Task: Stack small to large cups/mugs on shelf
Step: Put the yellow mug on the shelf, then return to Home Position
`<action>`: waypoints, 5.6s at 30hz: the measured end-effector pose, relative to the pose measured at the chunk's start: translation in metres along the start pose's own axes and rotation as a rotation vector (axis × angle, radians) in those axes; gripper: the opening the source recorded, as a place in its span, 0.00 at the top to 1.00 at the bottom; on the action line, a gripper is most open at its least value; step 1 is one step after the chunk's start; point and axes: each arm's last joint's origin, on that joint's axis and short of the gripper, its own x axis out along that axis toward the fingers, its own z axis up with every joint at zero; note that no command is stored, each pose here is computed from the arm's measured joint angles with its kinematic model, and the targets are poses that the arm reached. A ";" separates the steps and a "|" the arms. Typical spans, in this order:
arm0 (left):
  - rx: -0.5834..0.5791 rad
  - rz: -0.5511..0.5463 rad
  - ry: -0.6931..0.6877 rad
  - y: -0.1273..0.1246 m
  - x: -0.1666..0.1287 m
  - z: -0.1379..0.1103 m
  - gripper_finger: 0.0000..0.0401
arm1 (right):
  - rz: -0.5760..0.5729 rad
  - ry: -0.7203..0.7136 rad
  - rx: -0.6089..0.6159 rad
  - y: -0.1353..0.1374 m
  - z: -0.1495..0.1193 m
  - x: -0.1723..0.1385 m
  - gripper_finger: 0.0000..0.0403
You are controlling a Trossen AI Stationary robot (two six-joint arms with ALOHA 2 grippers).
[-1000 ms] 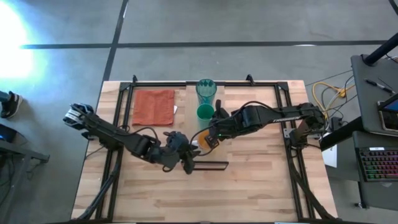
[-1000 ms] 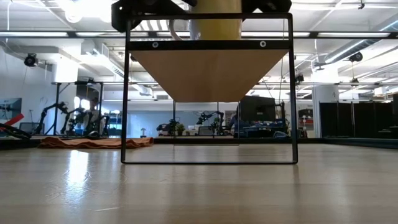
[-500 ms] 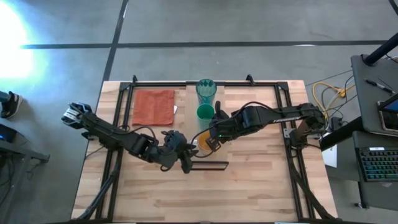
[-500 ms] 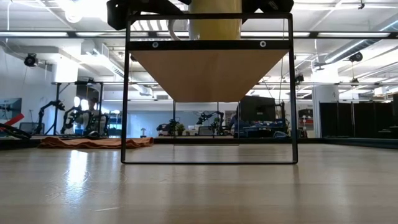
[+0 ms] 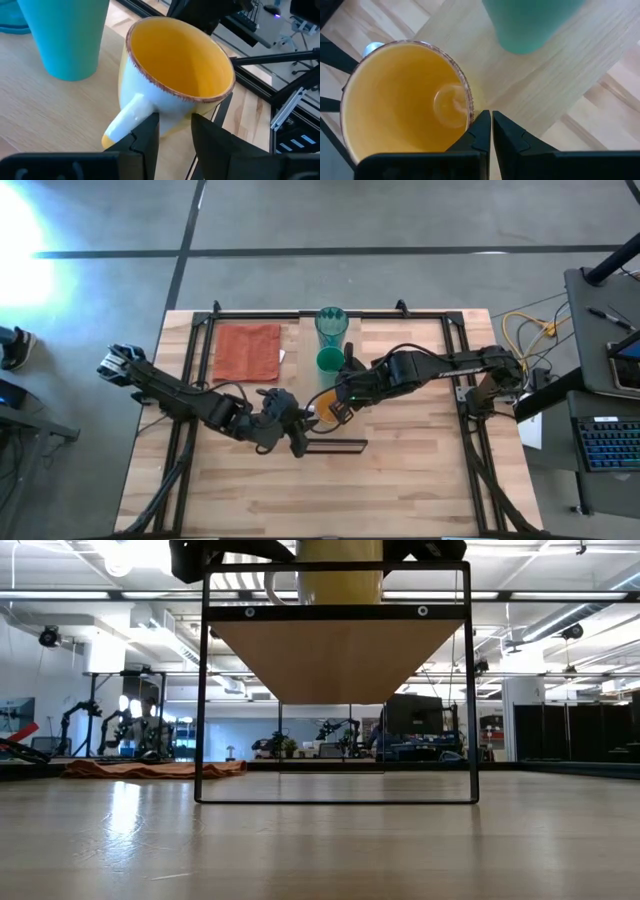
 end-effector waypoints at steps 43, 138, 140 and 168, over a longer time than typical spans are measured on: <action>0.176 -0.268 -0.004 -0.023 -0.057 0.044 0.75 | -0.044 -0.295 -0.035 -0.025 0.006 -0.074 0.97; -0.097 -0.277 -0.260 0.245 -0.087 -0.077 0.75 | 0.677 -0.918 -0.190 -0.253 -0.169 -0.009 0.97; -0.097 -0.273 -0.251 0.245 -0.087 -0.078 0.75 | 0.624 -0.917 -0.188 -0.254 -0.169 -0.006 0.97; -0.022 -0.241 -0.247 0.247 -0.084 -0.079 0.75 | 0.505 -1.055 -0.176 -0.253 -0.179 0.063 0.97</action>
